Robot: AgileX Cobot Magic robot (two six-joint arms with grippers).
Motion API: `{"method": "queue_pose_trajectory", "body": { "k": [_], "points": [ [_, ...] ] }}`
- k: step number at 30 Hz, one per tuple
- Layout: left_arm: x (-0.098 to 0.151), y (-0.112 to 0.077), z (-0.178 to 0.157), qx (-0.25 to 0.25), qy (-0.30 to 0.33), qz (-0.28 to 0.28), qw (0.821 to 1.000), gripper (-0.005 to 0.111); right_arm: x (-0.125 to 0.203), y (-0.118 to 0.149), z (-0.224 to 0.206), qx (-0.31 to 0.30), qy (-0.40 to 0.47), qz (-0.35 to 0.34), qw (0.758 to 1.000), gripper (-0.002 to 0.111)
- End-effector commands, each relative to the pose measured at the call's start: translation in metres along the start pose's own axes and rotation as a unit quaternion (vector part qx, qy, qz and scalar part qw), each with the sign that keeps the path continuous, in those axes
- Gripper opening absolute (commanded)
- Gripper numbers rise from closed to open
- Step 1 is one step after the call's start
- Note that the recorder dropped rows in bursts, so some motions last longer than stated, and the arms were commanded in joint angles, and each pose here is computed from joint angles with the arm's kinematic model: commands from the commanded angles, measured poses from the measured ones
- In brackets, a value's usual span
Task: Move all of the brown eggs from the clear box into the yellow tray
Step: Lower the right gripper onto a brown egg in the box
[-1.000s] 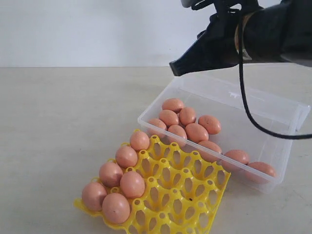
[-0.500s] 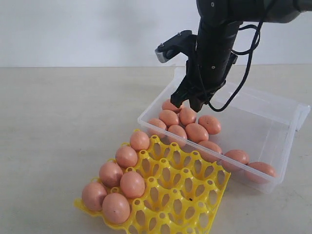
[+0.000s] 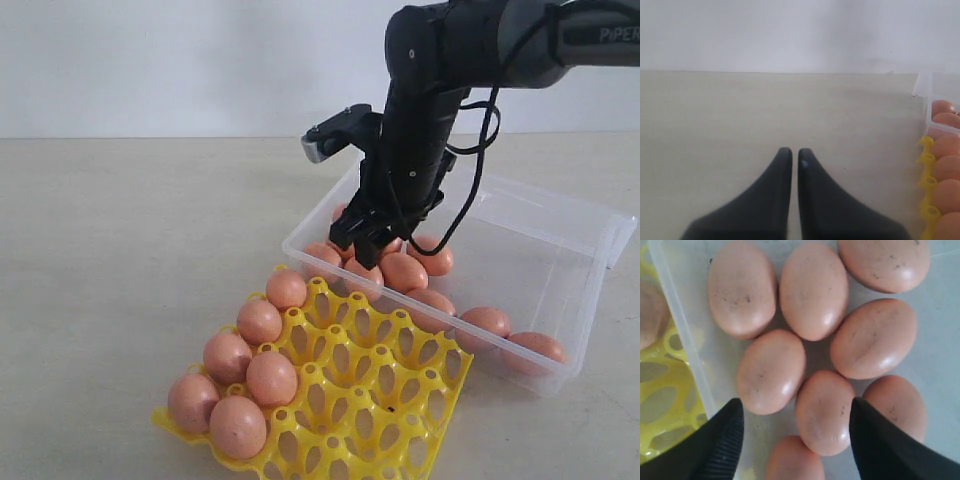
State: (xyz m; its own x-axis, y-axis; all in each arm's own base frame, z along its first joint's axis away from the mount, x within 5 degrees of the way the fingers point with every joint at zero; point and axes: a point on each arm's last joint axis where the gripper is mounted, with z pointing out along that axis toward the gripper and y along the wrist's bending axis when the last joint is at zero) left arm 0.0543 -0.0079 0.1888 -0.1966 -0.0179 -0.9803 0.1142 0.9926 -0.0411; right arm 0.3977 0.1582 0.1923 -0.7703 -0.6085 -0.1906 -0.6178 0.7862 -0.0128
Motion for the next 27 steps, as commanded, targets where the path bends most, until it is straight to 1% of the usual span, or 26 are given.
{"method": "queue_pose_trajectory", "body": {
  "k": [1,8,13,16,20,25,26,27],
  "points": [
    [0.001,0.000,0.000,0.002,-0.002,0.002,1.000,0.004,0.001,-0.005,0.010,0.003,0.012,-0.011,1.000,0.054],
    [0.001,0.000,0.000,0.002,-0.002,0.002,1.000,0.004,0.004,-0.012,0.024,0.027,0.039,-0.032,0.998,0.054],
    [0.001,0.000,0.000,0.002,-0.002,0.002,1.000,0.004,0.004,-0.012,0.025,0.028,0.037,-0.033,0.998,0.054],
    [0.001,0.000,0.000,0.002,-0.002,0.002,1.000,0.004,0.005,-0.014,0.033,0.035,0.045,-0.040,0.998,0.054],
    [0.001,0.000,0.000,0.002,-0.002,0.002,1.000,0.004,0.007,-0.014,0.048,0.029,0.062,-0.039,0.997,0.054],
    [0.001,0.000,0.000,0.002,-0.002,0.002,1.000,0.004,0.007,-0.015,0.053,0.031,0.064,-0.035,0.997,0.053],
    [0.001,0.000,0.000,0.002,-0.002,0.002,1.000,0.004,0.007,-0.015,0.053,0.031,0.064,-0.035,0.997,0.052],
    [0.001,0.000,0.000,0.002,-0.002,0.002,1.000,0.004,0.007,-0.015,0.053,0.030,0.065,-0.035,0.997,0.047]
  ]
}}
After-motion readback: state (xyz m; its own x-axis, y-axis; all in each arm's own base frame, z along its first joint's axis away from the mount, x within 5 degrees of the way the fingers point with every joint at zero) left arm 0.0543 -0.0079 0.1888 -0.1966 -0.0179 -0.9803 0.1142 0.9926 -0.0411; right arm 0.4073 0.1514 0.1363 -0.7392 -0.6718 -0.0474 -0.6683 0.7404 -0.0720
